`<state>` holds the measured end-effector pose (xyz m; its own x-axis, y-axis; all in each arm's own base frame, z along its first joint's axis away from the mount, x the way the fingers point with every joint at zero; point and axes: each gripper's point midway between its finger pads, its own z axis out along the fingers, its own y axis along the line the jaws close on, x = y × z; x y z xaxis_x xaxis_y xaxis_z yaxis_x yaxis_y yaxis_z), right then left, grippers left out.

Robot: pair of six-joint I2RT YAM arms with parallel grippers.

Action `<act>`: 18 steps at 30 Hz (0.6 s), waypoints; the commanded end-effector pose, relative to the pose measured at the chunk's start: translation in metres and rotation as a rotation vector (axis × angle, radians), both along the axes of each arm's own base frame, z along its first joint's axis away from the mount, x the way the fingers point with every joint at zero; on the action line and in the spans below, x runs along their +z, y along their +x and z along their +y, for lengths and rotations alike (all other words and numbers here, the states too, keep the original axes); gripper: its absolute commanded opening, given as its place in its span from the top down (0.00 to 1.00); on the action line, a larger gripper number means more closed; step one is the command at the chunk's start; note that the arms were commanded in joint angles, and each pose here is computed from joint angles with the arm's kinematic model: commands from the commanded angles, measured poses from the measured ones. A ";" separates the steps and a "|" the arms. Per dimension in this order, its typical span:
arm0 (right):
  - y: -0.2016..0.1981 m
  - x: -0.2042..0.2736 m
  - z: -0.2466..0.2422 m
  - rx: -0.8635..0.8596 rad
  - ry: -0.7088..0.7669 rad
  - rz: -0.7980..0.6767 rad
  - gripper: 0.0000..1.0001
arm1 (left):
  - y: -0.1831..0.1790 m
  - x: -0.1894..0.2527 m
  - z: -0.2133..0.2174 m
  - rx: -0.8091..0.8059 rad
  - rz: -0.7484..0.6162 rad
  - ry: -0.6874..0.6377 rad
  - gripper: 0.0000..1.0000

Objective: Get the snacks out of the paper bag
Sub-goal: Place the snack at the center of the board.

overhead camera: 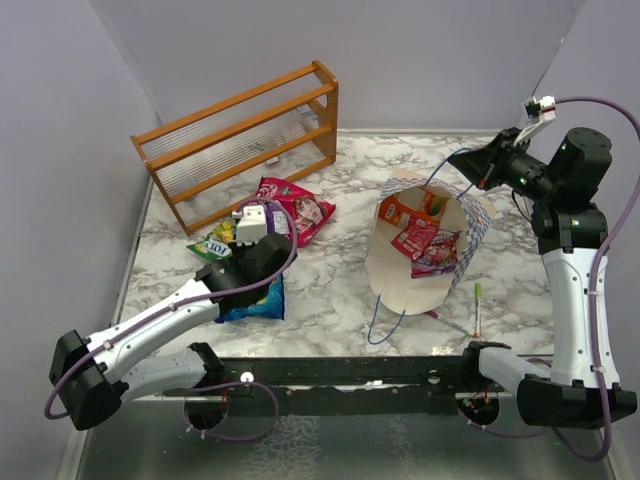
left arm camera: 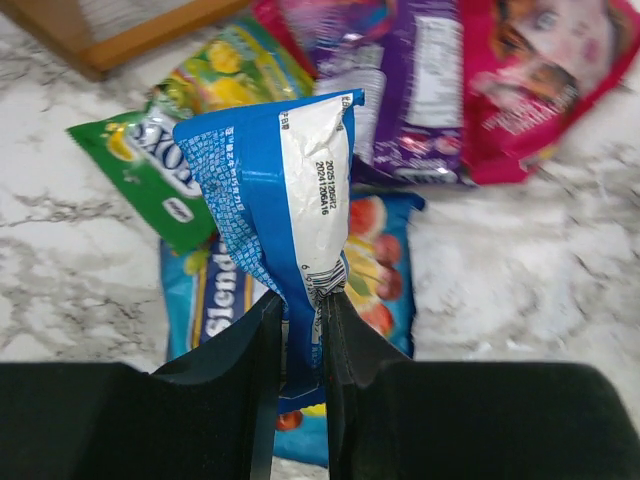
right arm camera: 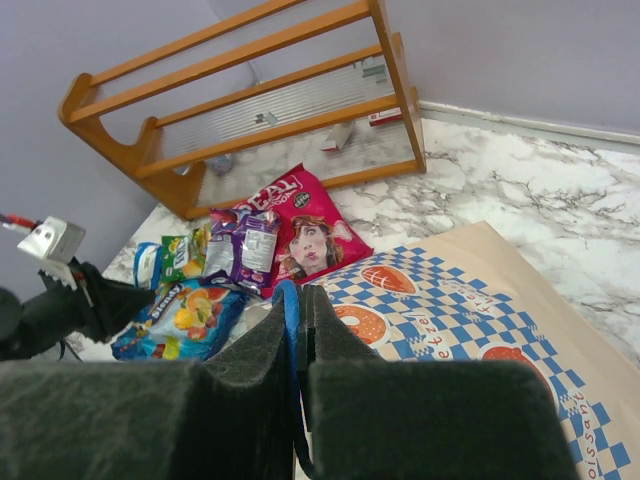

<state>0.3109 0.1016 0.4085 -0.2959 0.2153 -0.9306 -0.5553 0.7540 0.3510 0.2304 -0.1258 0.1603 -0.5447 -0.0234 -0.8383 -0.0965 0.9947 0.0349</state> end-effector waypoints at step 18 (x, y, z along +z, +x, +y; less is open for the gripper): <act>-0.006 0.013 0.000 0.002 -0.001 -0.048 0.99 | 0.081 -0.069 0.057 0.229 0.263 -0.096 0.93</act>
<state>0.3102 0.1016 0.4091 -0.2940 0.2154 -0.9312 -0.5560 0.7540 0.3499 0.3150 -0.0628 0.1175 -0.6716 -0.1933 -0.7152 -0.3189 0.9468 0.0436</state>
